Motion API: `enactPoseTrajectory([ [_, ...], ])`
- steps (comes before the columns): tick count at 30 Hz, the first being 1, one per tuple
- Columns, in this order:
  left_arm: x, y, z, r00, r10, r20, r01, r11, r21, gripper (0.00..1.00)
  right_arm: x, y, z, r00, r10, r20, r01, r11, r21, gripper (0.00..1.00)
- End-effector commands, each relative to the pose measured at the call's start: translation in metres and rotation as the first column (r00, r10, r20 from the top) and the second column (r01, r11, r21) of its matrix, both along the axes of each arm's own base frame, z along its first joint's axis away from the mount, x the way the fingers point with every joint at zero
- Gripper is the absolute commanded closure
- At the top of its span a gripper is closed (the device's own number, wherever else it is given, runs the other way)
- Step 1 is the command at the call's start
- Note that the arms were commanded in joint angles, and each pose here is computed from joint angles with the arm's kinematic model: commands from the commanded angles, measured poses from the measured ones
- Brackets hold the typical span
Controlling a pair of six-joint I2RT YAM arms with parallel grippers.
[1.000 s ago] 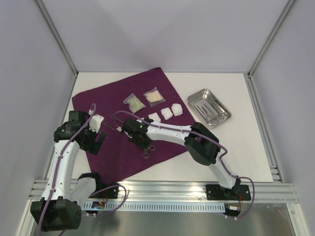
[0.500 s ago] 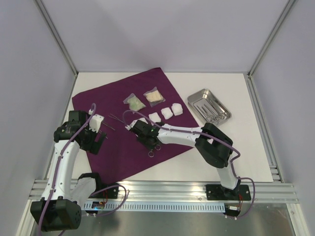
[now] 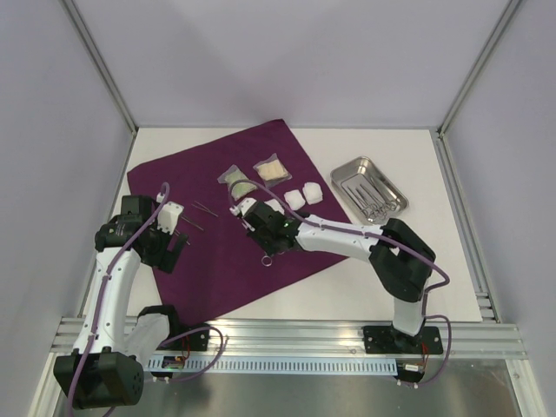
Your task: Prepare the surgical pack
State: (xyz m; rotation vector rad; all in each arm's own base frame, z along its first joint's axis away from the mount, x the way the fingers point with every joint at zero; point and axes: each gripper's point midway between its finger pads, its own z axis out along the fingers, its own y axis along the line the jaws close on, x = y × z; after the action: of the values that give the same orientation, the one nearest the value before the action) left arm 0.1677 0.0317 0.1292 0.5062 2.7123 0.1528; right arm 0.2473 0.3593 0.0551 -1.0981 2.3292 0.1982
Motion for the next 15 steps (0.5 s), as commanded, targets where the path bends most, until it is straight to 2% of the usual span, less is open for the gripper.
enactPoseTrajectory([
  [1, 0.008, -0.001, 0.011, 0.999, -0.002, 0.048, 0.002, 1.000, -0.002, 0.05, 0.015, 0.002, 0.021, 0.999, -0.031, 0.044, 0.027, 0.996, 0.080, 1.00],
  [9, 0.007, 0.000, 0.011, 0.999, -0.006, 0.047, 0.006, 1.000, 0.000, 0.05, 0.038, -0.029, 0.043, 0.990, -0.102, 0.096, 0.091, 0.989, 0.115, 1.00],
  [15, 0.010, 0.000, 0.011, 0.999, -0.006, 0.053, 0.006, 1.000, 0.001, 0.05, 0.064, -0.079, 0.062, 0.972, -0.189, 0.136, 0.172, 0.977, 0.129, 0.99],
])
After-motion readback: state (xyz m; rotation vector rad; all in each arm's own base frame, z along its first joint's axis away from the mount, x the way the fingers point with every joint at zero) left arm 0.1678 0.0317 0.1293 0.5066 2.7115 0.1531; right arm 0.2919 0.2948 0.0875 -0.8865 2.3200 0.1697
